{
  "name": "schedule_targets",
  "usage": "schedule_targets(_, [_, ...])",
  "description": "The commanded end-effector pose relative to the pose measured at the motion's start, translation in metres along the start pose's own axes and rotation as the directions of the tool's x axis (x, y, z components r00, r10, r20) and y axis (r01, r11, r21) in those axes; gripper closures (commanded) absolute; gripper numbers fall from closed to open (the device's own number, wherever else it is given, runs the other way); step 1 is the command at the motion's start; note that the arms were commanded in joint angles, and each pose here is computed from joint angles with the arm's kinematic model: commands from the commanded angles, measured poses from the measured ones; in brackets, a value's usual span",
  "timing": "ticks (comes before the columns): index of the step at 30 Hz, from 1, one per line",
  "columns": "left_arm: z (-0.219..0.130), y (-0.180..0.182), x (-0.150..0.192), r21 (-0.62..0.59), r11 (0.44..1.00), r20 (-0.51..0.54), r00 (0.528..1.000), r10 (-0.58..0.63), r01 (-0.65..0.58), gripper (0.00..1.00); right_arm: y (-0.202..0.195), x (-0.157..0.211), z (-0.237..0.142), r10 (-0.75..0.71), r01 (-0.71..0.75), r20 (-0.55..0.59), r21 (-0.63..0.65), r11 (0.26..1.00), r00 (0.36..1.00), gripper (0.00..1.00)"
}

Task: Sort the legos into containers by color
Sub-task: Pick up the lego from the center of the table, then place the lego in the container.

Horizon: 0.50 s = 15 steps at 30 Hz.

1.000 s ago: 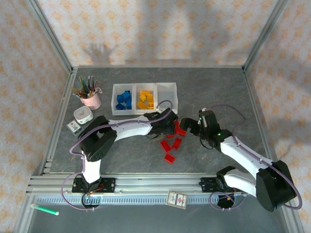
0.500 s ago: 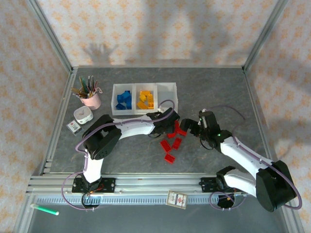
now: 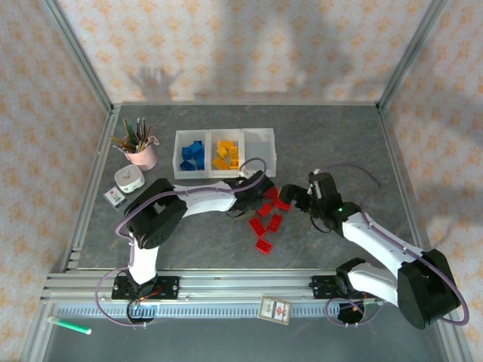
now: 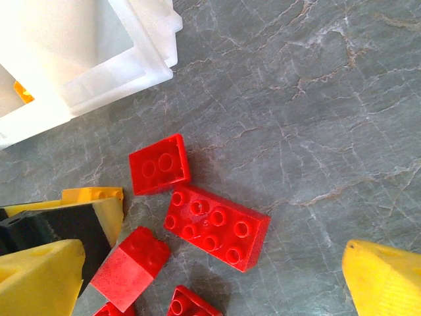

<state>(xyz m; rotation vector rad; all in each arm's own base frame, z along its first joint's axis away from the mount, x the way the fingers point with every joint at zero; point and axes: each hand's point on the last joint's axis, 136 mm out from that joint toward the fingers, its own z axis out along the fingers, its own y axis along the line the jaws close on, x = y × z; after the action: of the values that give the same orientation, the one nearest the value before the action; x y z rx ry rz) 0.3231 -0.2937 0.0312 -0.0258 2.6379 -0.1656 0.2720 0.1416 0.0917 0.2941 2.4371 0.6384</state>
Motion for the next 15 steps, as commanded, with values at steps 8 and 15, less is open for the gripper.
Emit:
schedule_targets(8, [-0.064, 0.02, -0.042, 0.024, 0.997, 0.171, 0.982, -0.083, 0.08, 0.69, 0.024, -0.015, -0.012, -0.035, 0.036, 0.019, -0.075, 0.997, 0.999, 0.0])
schedule_targets(15, [-0.097, 0.046, -0.079, 0.026, 0.988, 0.282, 0.947, -0.152, 0.151, 0.7, 0.043, -0.018, -0.01, -0.038, 0.038, 0.001, -0.13, 0.991, 0.999, 0.0])
